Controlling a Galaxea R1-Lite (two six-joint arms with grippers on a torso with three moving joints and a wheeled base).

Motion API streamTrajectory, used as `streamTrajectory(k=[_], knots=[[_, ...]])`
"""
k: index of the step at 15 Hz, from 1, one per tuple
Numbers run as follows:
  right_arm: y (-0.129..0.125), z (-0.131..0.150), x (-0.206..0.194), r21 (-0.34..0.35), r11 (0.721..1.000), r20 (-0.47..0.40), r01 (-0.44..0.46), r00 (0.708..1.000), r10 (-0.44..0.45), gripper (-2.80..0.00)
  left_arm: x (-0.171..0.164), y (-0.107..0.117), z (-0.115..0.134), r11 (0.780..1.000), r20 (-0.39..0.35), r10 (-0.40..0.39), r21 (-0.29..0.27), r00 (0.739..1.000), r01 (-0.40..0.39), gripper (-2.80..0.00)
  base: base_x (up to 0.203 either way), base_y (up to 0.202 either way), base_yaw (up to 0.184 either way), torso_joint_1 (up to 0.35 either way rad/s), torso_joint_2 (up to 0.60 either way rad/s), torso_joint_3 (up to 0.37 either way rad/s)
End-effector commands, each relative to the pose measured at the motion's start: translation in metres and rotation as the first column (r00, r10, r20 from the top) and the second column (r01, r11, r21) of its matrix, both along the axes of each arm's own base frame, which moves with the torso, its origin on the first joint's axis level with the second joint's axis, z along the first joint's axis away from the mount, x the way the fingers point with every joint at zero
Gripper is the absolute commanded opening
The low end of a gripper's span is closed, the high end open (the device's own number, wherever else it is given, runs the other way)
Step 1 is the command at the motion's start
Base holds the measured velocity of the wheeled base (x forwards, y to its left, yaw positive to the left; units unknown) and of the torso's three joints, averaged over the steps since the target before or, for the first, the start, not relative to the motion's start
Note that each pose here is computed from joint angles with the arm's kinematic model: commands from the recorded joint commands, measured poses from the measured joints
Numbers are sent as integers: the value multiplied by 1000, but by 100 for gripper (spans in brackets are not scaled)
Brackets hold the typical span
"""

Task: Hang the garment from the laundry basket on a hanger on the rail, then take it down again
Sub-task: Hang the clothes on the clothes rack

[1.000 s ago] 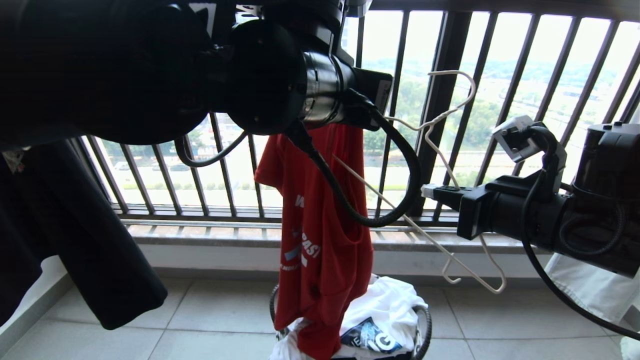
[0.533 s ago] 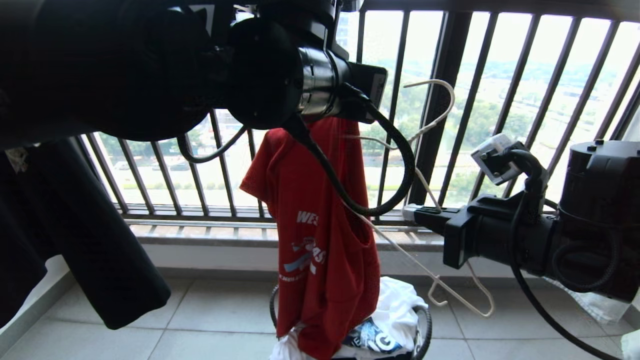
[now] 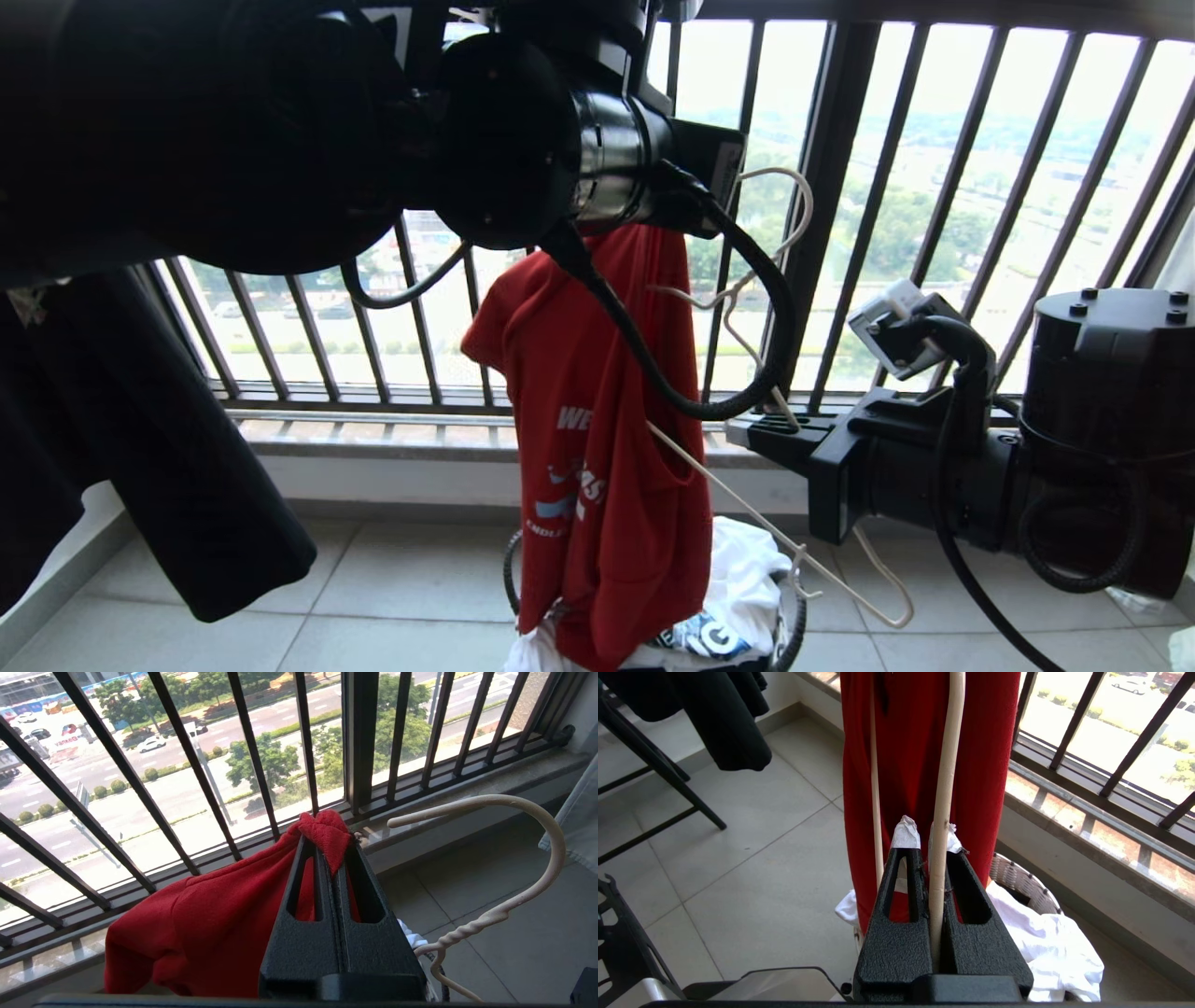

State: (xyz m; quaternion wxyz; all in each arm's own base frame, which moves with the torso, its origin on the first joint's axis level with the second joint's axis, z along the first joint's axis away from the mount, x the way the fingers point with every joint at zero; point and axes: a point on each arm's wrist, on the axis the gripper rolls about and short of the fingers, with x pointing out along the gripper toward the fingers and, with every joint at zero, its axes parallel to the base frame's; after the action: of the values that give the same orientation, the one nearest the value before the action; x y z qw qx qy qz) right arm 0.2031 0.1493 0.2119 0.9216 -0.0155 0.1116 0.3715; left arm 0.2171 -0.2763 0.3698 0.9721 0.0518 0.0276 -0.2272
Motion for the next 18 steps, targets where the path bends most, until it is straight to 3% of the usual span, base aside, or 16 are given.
streamTrajectory(k=[1,6,11,15,18], knots=[[1,0,0,3,1000,2,-4,1000,4,-280,-6,-4,-1,999,-7,-37,3,999,37,-280,0,0,0,0,0,0],[-1,5,0,13,1000,16,14,1000,-15,-280,-20,-13,-14,992,-47,-115,39,992,117,-280,0,0,0,0,0,0],[-1,5,0,13,1000,20,20,1000,-21,-280,-25,-14,-18,989,-57,-135,55,989,139,-280,0,0,0,0,0,0],[-1,5,1,14,1000,19,22,1000,-22,-280,-44,-17,-22,966,-85,-247,63,965,253,-280,0,0,0,0,0,0],[-1,6,1,16,1000,21,22,1000,-22,-280,-51,-22,-29,955,-102,-276,82,956,285,-280,0,0,0,0,0,0]])
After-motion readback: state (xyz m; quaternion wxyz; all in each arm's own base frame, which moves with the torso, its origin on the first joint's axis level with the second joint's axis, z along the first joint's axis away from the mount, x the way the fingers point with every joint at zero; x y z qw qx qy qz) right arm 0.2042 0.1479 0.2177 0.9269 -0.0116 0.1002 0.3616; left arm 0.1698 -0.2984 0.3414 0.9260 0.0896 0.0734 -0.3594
